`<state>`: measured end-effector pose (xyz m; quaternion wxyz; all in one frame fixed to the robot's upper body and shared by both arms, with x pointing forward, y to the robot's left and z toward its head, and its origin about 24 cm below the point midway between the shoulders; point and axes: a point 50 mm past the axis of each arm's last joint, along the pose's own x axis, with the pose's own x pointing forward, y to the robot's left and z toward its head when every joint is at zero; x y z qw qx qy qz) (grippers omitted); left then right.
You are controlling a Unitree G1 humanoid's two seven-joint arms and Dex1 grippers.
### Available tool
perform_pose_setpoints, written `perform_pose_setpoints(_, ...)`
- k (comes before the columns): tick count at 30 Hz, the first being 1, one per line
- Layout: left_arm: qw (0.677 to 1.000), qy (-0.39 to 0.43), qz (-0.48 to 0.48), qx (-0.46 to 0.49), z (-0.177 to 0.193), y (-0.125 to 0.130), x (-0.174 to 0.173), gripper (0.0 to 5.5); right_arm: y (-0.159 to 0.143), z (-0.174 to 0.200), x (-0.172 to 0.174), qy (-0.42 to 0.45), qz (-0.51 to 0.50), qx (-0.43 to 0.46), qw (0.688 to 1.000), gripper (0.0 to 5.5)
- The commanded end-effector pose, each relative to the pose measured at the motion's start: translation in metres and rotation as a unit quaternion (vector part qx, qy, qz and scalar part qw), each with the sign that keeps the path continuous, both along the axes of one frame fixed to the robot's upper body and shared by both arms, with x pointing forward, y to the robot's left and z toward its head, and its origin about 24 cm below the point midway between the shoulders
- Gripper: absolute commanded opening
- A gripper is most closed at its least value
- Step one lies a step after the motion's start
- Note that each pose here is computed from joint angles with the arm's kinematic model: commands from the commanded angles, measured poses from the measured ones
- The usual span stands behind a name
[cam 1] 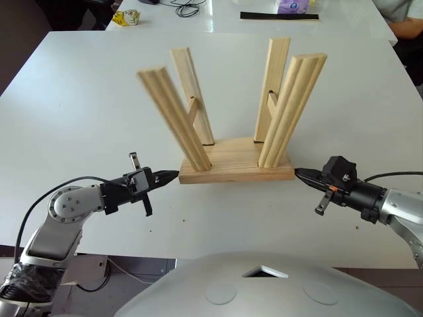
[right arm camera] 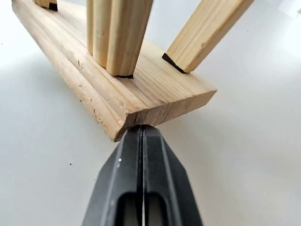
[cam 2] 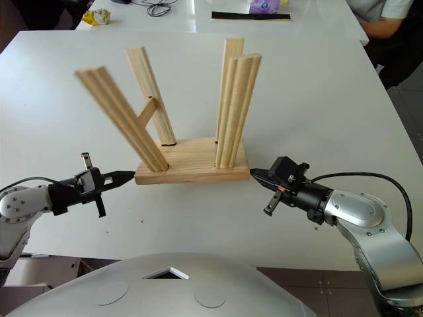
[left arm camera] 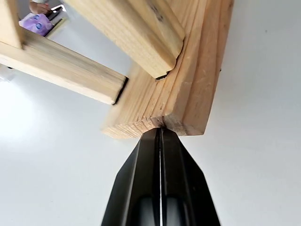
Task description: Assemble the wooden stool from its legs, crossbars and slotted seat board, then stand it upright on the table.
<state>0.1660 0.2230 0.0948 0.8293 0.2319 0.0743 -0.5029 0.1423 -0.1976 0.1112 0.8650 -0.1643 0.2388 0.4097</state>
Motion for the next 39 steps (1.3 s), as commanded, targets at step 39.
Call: perform_pose_setpoints(39, 0.987, 0.022, -0.086, 0.132, -0.035, 0.05, -0.017, 1.52, -0.03, -0.031, -0.013, 0.054, 0.104, -0.079, 0.99, 1.66)
